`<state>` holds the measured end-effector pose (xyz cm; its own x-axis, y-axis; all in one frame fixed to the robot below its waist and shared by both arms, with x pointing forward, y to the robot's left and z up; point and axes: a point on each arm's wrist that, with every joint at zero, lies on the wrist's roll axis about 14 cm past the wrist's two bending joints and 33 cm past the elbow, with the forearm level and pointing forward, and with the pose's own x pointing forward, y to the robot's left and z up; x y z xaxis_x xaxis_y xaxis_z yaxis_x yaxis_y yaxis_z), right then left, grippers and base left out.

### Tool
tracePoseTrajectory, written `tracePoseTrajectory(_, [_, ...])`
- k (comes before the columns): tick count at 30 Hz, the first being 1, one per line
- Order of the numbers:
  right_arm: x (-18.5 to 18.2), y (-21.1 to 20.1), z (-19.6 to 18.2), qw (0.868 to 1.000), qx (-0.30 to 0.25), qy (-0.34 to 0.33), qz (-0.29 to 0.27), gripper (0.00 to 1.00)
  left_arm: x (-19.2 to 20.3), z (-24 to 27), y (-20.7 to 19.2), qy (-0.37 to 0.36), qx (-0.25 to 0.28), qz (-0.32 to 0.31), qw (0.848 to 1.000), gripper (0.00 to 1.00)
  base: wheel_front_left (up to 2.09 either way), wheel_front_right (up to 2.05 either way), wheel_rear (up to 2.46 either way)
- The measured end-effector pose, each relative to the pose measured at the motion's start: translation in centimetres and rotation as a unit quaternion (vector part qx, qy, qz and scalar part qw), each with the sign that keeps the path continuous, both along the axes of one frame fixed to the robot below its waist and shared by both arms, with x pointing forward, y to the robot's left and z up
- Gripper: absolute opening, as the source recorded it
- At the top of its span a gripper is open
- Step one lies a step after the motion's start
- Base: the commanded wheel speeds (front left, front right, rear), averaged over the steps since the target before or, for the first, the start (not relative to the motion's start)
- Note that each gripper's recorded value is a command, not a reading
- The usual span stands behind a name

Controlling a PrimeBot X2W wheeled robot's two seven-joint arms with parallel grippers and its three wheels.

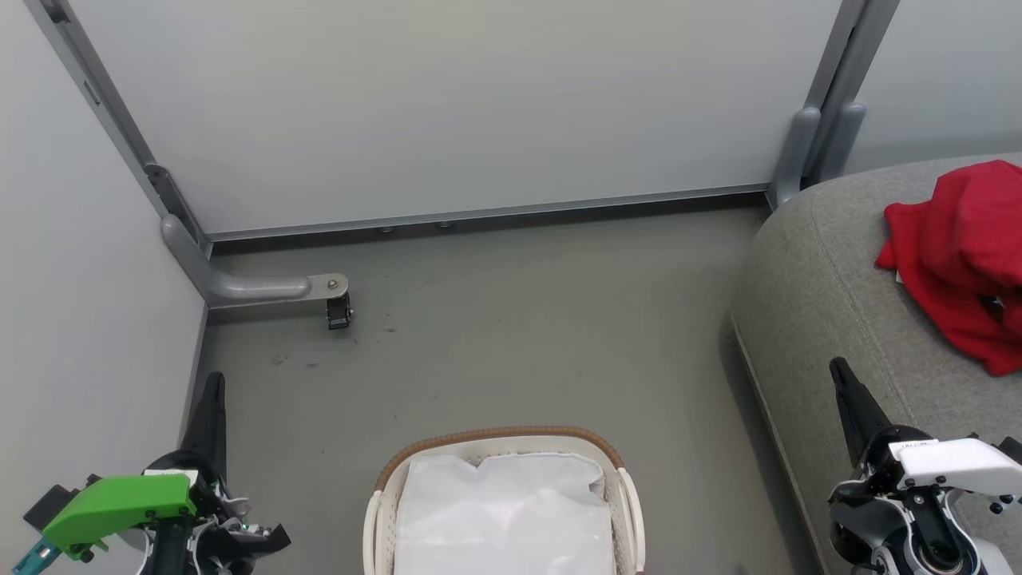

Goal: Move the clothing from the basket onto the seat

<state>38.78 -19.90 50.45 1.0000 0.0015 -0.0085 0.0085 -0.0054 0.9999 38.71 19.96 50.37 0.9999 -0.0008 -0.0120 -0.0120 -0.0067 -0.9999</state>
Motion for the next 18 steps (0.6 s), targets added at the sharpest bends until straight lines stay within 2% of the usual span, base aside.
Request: tracePoseTrajectory(18, [0.00, 0.00, 0.01, 1.000, 0.000, 0.000, 0.000, 0.00, 0.01, 0.01, -0.01, 0.000, 0.000, 0.000, 1.000, 0.00, 0.00, 0.00, 0.00])
